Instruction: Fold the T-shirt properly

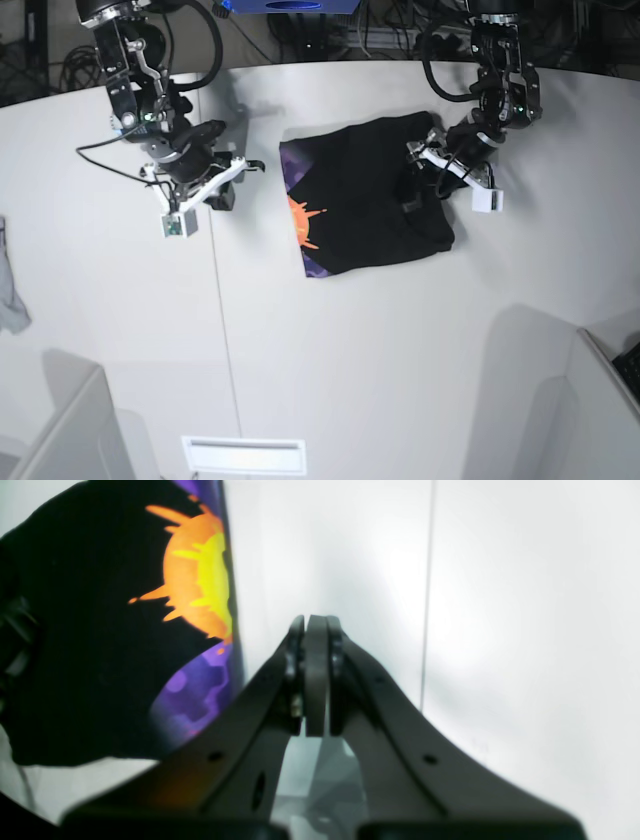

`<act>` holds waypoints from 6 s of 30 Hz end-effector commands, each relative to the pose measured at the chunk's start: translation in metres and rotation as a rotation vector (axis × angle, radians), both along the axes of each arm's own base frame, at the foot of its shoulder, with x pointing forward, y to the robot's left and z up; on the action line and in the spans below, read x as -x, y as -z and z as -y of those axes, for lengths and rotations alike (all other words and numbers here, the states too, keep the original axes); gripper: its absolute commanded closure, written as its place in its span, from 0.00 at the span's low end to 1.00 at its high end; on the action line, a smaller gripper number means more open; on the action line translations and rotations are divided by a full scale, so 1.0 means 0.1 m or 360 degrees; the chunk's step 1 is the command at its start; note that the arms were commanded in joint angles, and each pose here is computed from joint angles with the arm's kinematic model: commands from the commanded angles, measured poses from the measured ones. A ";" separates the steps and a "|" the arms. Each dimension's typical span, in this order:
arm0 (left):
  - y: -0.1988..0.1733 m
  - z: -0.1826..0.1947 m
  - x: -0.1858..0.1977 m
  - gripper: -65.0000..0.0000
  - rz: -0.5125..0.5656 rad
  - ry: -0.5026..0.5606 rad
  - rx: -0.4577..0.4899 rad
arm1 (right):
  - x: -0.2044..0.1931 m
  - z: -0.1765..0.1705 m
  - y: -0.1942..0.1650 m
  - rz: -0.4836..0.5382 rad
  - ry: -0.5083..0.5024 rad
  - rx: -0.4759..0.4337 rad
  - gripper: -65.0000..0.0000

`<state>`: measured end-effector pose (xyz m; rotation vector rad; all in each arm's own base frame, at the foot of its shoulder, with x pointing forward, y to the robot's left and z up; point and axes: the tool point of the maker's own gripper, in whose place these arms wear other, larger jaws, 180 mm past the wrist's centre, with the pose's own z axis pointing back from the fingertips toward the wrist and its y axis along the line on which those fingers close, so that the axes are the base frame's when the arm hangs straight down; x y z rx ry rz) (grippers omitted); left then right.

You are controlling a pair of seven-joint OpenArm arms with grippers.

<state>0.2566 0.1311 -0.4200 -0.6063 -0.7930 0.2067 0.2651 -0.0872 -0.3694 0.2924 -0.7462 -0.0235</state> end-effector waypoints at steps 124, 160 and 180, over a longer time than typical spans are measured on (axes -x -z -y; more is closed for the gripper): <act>-1.48 1.22 -0.96 1.00 0.1119 0.1448 -0.1423 | 0.75 1.11 0.08 0.0063 0.0520 0.0019 1.00; 0.31 -0.18 2.65 1.00 -0.0132 0.1188 -0.0624 | 2.82 0.48 0.79 -0.0674 -0.0311 0.0226 1.00; 1.80 -0.56 3.05 1.00 -0.0748 0.0871 -0.0597 | 3.40 0.48 2.45 -0.1208 -0.0560 0.0132 1.00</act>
